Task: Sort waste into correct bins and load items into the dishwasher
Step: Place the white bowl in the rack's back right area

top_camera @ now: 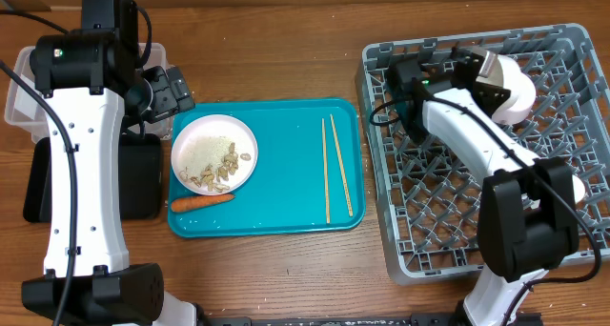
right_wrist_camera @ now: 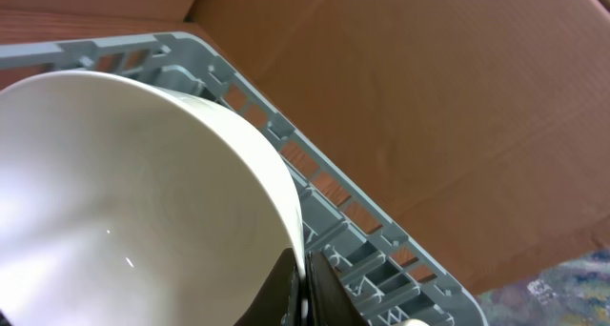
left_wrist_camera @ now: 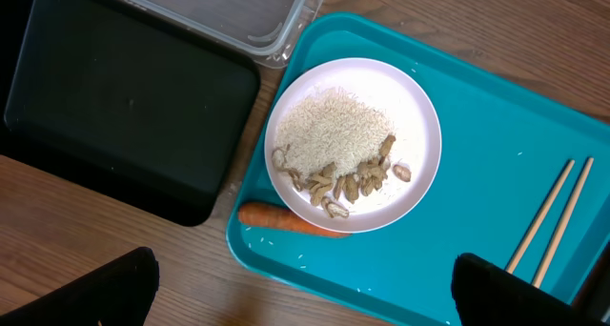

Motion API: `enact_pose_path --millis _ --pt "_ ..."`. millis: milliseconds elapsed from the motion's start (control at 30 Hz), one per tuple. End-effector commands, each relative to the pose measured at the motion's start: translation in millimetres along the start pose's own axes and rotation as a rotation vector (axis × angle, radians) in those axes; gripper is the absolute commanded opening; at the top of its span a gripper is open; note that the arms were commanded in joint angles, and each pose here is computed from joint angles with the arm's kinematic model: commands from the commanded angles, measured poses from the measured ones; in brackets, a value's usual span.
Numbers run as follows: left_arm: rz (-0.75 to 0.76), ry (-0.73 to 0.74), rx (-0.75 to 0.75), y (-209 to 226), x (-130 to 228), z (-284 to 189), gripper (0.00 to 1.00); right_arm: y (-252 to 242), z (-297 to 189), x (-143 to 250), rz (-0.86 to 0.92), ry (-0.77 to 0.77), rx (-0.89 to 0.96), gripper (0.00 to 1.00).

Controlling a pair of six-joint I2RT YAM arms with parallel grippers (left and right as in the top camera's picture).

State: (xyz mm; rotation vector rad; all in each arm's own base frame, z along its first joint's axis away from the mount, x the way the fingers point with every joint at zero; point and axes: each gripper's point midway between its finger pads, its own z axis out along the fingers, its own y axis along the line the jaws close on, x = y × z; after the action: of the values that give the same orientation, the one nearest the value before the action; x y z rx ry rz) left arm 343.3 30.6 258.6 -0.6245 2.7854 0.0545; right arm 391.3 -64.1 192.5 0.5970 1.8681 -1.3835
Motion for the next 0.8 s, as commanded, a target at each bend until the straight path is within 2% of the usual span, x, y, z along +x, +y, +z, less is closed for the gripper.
enact_pose_path --millis 0,200,567,600,633,667,700,767 --pt "0.002 0.0 0.01 -3 -2 1 1.0 0 6 6 0.011 0.046 -0.018 0.04" --pt "0.002 0.0 0.01 -3 -2 1 1.0 30 -6 36 0.026 0.22 -0.182 0.04" --pt "0.002 -0.001 0.01 -3 -2 1 1.0 51 -44 41 -0.012 0.215 -0.298 0.05" --pt "0.002 -0.001 0.01 -3 -2 1 1.0 54 -48 44 -0.022 0.229 -0.319 0.09" --pt "0.002 -0.001 0.01 -3 -2 1 1.0 57 -52 48 -0.036 0.246 -0.342 0.18" --pt "0.002 -0.001 0.01 -3 -2 1 1.0 60 -57 52 -0.061 0.262 -0.367 0.29" --pt "0.001 -0.001 0.01 -3 -2 1 1.0 63 -63 56 -0.079 0.281 -0.393 0.47" --pt "0.001 -0.002 0.011 -3 -3 1 1.0 65 -68 59 -0.091 0.289 -0.41 0.64"
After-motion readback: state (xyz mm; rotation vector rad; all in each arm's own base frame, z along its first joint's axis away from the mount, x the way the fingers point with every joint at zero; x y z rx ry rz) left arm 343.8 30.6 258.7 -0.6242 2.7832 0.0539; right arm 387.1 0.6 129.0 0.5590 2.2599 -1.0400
